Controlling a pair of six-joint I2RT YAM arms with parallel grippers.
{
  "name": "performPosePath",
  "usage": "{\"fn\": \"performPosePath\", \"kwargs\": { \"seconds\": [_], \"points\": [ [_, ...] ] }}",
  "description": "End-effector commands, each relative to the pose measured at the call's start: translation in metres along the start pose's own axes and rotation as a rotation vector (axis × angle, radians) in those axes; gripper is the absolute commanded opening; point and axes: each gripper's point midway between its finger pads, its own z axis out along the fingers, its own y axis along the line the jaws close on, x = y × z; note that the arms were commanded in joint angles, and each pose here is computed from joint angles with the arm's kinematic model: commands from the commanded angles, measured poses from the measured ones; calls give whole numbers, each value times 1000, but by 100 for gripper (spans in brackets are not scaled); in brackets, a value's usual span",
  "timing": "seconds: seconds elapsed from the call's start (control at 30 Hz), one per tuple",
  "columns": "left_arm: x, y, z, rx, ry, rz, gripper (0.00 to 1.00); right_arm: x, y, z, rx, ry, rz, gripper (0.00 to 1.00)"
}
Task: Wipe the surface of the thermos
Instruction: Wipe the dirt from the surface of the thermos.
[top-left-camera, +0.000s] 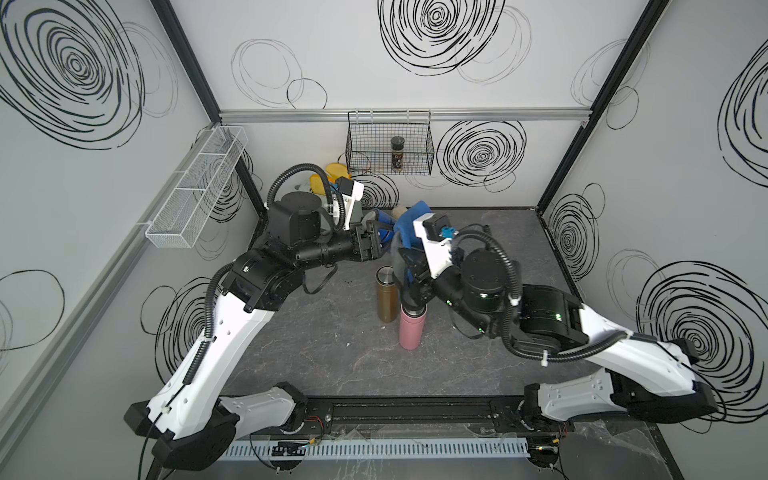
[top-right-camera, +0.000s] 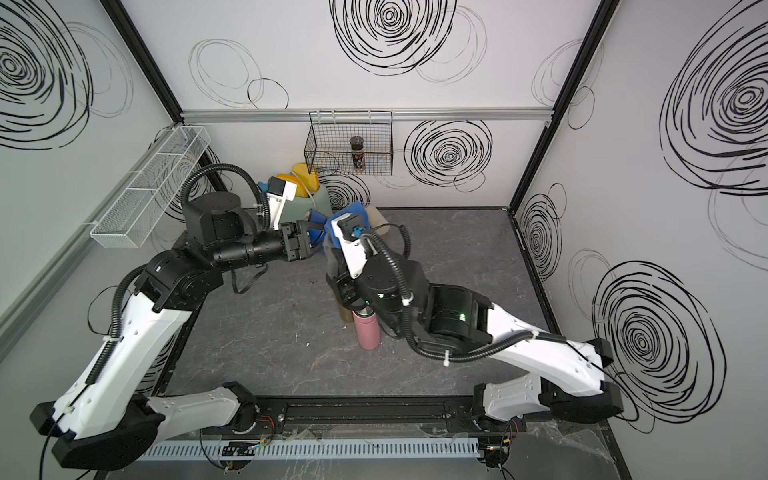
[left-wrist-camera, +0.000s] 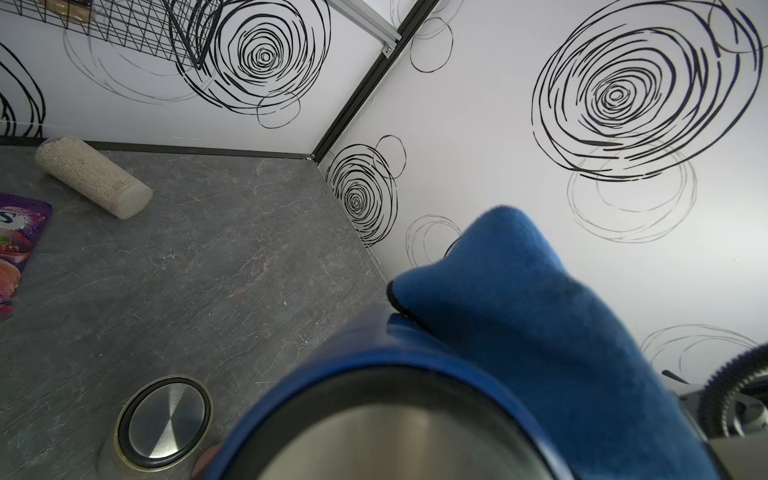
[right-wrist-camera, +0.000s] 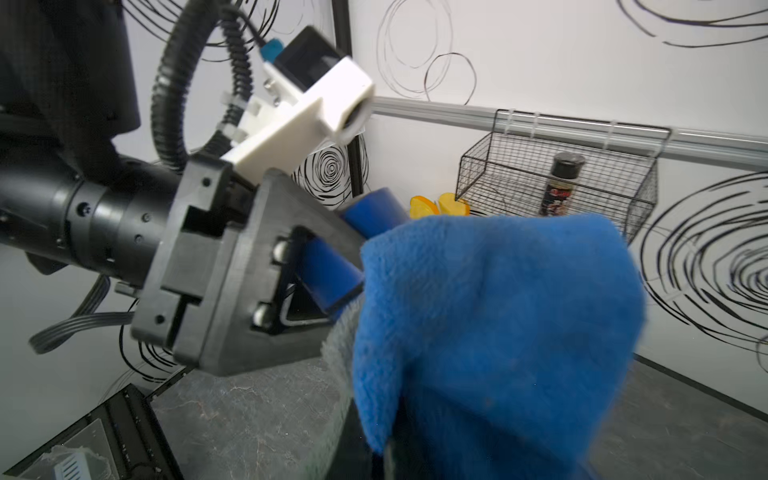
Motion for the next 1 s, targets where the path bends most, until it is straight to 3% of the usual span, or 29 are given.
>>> {"fn": "performPosePath", "kwargs": {
  "seconds": [0.0,0.13,0.2,0.33,0.5,0.6,0.7,0.8,0.97],
  "points": [
    [-18,-28,-19,85,-81,43,0,-3,-2,-6,6,-24,9,0],
    [-23,-25,-23,69,-102,45,0,51,-38,-12,176,62,12,0],
    [-23,-26,-21,81,-101,39,0,58,-51,-23,251,63,7,0],
    [-20,-29,-15,103,-101,35,0,31,-43,-41,318,-26,-92,0],
    [-8,-28,-9,97,-59,39,0,1,5,-22,280,-82,-265,0],
    [-3,-33,-12,101,-49,45,0,1,23,-7,292,-79,-326,0],
    [-4,-38,-22,104,-67,59,0,18,16,-1,374,-40,-373,0],
    [-7,-41,-32,100,-82,77,0,43,-3,-10,407,23,-350,0],
    [-7,-38,-36,76,-90,114,0,65,-32,-41,353,89,-162,0]
  ]
}}
